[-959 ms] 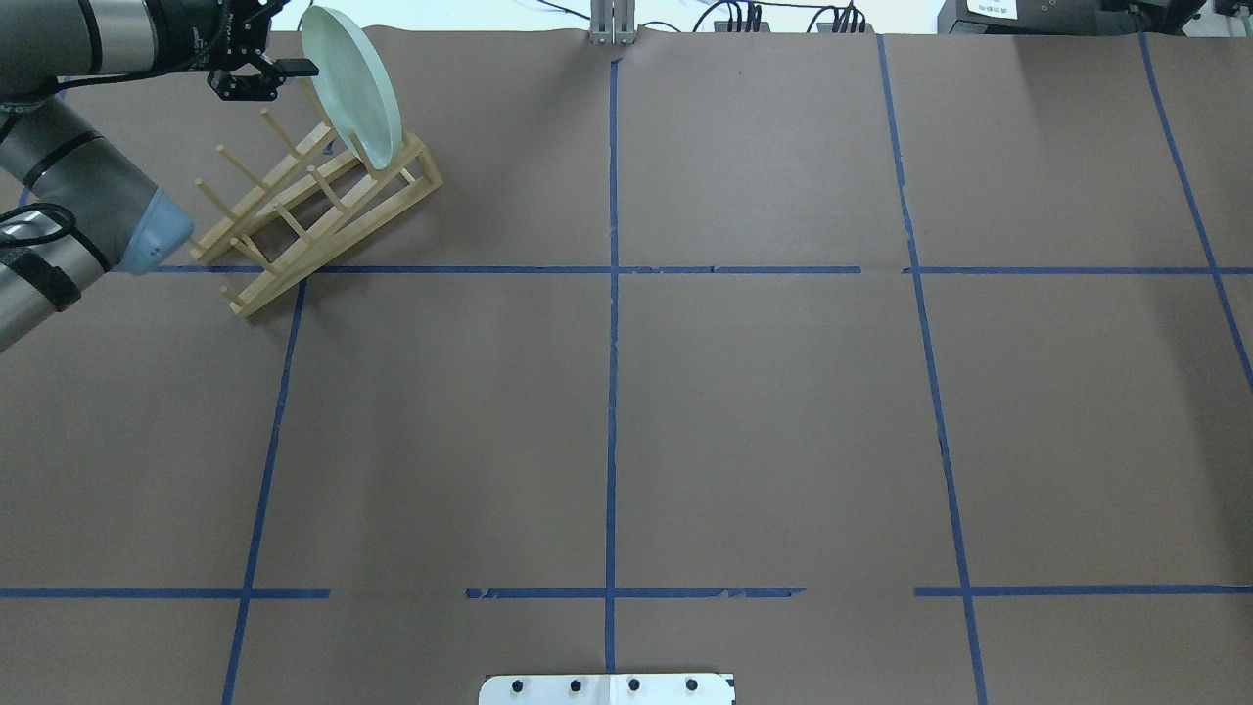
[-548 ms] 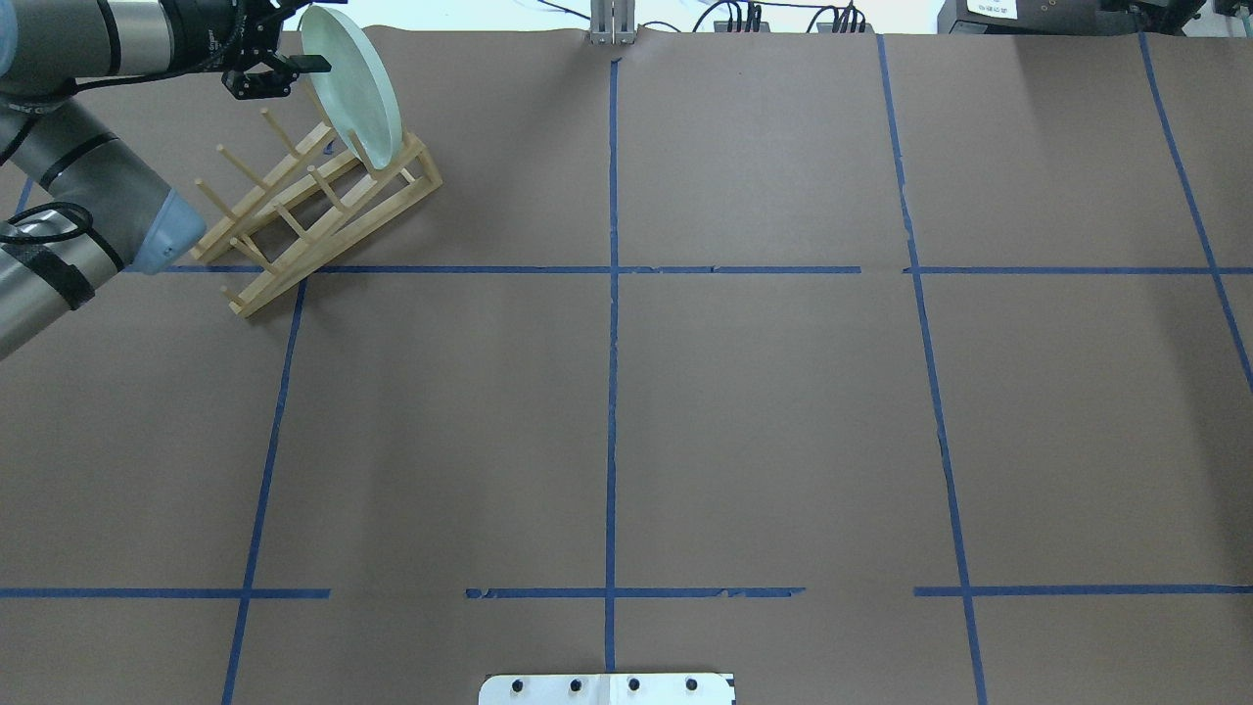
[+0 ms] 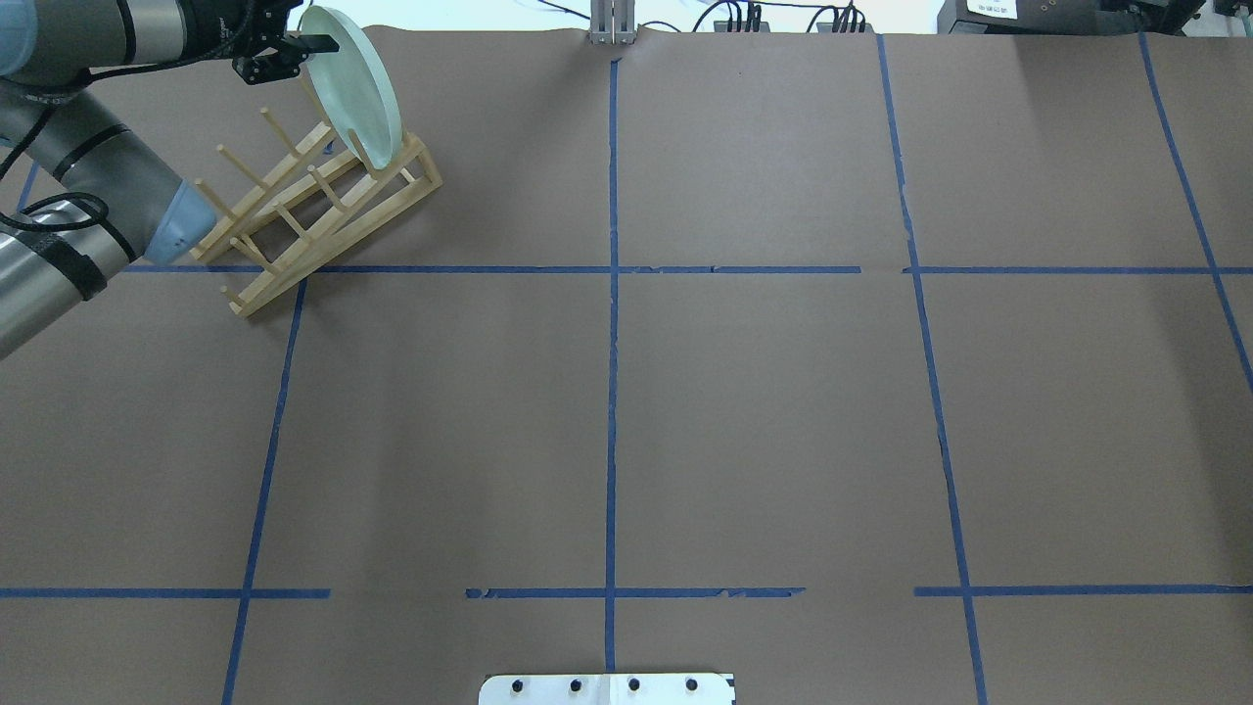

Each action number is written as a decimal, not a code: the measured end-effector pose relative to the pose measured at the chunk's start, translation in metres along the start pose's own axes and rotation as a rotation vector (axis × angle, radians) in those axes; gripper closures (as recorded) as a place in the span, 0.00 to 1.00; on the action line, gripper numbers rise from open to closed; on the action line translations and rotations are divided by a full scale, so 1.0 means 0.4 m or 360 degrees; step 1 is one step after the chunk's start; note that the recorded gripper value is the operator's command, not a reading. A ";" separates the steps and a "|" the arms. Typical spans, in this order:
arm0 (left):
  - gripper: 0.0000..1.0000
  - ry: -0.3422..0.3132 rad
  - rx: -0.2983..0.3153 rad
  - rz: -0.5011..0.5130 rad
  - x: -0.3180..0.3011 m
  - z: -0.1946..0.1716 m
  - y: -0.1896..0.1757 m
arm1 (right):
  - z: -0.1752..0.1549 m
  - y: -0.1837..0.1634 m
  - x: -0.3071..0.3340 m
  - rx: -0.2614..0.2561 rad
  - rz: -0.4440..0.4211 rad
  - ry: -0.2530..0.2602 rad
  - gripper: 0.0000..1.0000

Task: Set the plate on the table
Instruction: 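Reach the left gripper to the pale green plate's rim and grasp it, then lift the green plate up out of the wooden rack with the left gripper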

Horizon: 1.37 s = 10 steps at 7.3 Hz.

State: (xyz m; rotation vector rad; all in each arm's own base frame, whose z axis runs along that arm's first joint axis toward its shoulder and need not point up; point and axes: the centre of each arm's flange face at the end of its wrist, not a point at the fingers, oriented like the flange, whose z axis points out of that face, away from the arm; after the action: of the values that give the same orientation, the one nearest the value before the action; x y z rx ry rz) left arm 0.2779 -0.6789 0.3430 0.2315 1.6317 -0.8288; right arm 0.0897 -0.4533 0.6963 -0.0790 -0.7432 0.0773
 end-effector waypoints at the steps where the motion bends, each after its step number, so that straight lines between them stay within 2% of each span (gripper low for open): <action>1: 1.00 0.0002 0.0008 0.0028 0.000 0.001 -0.001 | 0.000 0.000 0.000 0.0000 0.0000 0.0000 0.00; 4: 1.00 0.0027 0.0013 0.0120 0.029 -0.013 0.003 | 0.001 0.000 0.001 -0.0002 0.0001 0.0000 0.00; 6: 1.00 0.0051 0.0050 0.0139 0.188 -0.096 0.037 | 0.001 0.000 0.001 -0.0001 0.0001 0.0000 0.00; 8: 1.00 0.0029 0.0073 0.0087 0.327 -0.171 0.115 | 0.000 0.000 0.000 0.0000 0.0000 0.0000 0.00; 9: 1.00 -0.0037 0.0079 -0.0001 0.375 -0.189 0.174 | 0.000 0.000 0.000 0.0000 0.0000 0.0000 0.00; 10: 1.00 -0.0164 0.0086 -0.0094 0.399 -0.178 0.271 | 0.000 0.000 0.000 -0.0001 0.0001 0.0000 0.00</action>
State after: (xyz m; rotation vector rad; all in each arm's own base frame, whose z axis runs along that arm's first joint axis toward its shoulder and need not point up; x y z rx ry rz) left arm 0.2447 -0.6025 0.1549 0.1764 1.5274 -0.9161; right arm 0.0897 -0.4532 0.6966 -0.0795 -0.7432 0.0775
